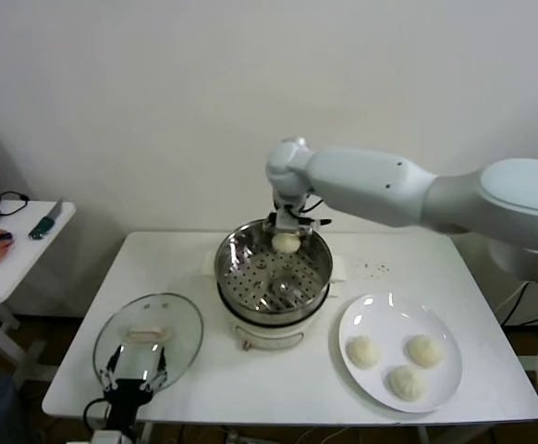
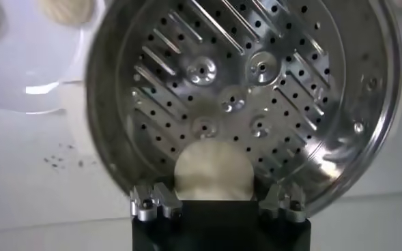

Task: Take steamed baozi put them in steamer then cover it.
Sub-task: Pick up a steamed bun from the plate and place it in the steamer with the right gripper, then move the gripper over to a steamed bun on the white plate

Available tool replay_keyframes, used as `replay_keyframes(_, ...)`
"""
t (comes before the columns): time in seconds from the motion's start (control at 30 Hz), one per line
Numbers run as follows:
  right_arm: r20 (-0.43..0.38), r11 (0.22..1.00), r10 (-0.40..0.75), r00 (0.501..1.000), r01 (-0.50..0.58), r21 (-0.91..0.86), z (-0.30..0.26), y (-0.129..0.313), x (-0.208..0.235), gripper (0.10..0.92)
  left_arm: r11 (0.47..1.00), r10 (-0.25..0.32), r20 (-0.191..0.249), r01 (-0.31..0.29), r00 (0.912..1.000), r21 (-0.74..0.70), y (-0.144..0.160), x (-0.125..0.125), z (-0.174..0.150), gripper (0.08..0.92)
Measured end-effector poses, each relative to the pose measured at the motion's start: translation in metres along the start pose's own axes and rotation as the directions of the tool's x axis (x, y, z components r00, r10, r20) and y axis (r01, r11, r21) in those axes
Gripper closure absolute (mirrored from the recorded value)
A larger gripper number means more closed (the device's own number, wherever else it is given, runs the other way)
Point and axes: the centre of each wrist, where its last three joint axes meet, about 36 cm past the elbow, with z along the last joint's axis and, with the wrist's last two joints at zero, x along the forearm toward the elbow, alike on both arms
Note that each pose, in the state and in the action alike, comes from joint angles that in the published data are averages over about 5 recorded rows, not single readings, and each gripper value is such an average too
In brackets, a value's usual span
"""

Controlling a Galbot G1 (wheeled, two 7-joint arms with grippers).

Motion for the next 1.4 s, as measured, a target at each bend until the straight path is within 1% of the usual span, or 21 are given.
replay_keyframes(0.2,0.009,1.0,-0.01,1.0,0.01,0.028,-0.005,-0.016,-0.029,0.278,1.0,0.008,0.0,-0.008,1.0,0.003,-0.004,-0.001,-0.001,0.177)
replay_keyframes(0.43,0.012,0.999,-0.015,1.0,0.014,0.035,-0.008,-0.028,-0.048,0.273,1.0,0.01,-0.004,-0.01,0.9999,0.002,-0.004,-0.001,0.001,0.177)
replay_keyframes(0.63,0.011,1.0,-0.014,1.0,0.014,0.028,-0.006,-0.031,-0.052,0.211,1.0,0.011,-0.004,-0.011,0.9999,0.002,-0.004,0.0,0.0,0.177)
replay_keyframes(0.73,0.012,1.0,-0.014,1.0,0.014,0.027,-0.004,-0.03,-0.051,0.201,1.0,0.008,-0.006,-0.008,1.0,0.008,-0.005,0.001,-0.001,0.177)
replay_keyframes(0.93,0.012,1.0,-0.006,1.0,0.005,0.011,0.004,-0.024,-0.037,0.199,1.0,-0.002,-0.008,0.002,1.0,0.025,-0.007,0.005,-0.004,0.177)
replay_keyframes(1.13,0.023,0.999,0.035,0.999,-0.034,-0.042,0.016,-0.008,-0.009,0.2,1.0,-0.007,-0.015,0.008,0.9999,0.03,-0.006,0.007,-0.003,0.177)
replay_keyframes(1.27,0.021,0.988,0.089,0.996,-0.086,-0.132,0.025,0.016,0.015,0.2,0.999,-0.007,-0.022,0.008,0.9997,0.032,-0.005,0.009,0.0,0.177)
replay_keyframes(1.4,0.015,0.949,0.142,0.99,-0.132,-0.287,0.029,0.053,0.036,0.2,0.999,-0.005,-0.025,0.006,0.9997,0.034,-0.005,0.013,0.001,0.177)
